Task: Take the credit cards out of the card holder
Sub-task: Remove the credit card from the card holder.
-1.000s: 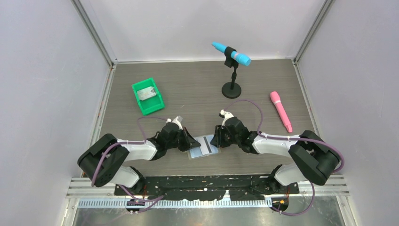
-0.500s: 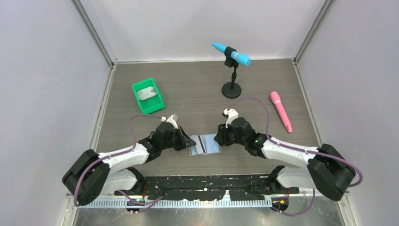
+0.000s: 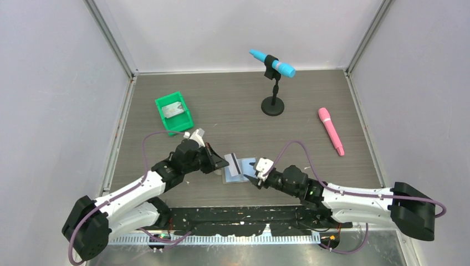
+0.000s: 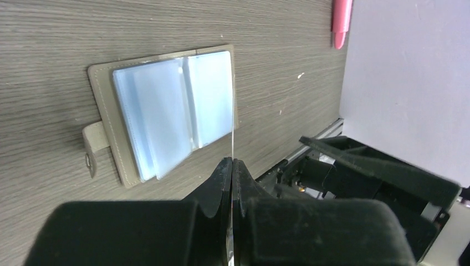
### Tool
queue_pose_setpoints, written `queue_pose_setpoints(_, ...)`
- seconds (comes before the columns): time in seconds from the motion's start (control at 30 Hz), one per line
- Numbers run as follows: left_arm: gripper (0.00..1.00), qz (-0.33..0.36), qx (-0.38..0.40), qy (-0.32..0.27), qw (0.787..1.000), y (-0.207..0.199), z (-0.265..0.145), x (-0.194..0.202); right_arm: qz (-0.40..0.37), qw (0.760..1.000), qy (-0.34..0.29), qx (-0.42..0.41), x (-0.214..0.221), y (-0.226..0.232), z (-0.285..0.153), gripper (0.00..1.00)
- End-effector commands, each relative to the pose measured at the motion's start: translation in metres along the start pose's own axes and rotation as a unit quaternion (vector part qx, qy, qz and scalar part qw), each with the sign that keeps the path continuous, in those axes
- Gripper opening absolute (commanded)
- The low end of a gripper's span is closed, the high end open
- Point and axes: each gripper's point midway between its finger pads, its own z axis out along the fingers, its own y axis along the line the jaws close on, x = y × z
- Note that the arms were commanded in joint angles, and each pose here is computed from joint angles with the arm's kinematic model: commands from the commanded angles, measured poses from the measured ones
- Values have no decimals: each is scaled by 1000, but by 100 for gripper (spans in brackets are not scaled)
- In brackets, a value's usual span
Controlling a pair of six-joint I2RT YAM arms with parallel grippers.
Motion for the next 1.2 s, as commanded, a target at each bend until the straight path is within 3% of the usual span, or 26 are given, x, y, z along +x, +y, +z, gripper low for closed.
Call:
queue_pose_setpoints(0.0,0,-16,23,7,1000,-23,-12,-4,-154,986,-65,2,-31,6,3,59)
queue_pose_setpoints(0.2,0,-48,50,18,997,-36,-17,-2,-243,969,-37,32,-30,12,12,63)
queue_pose_setpoints(0.53,0,-69,63,6,996,-41,-26,-4,-303,950,-23,69,-36,18,20,54)
queue_pose_setpoints(0.7,0,-85,69,6,994,-40,-27,-2,-306,947,-26,93,-40,17,20,38)
queue_pose_setpoints(0.8,0,-81,77,6,994,-44,-29,-3,-296,949,-30,106,-42,14,18,10)
queue_pose_setpoints(0.83,0,-75,79,4,994,-46,-29,-4,-291,950,-32,107,-43,14,17,7)
queue_pose_setpoints(0.9,5,-56,72,0,996,-46,-32,-6,-274,956,-36,98,-42,17,16,5)
queue_pose_setpoints(1.03,26,-4,53,-16,998,-45,-39,-16,-226,971,-29,75,-39,21,16,5)
queue_pose_setpoints(1.17,31,53,27,-45,997,-42,-52,-29,-153,987,-31,49,-43,24,12,5)
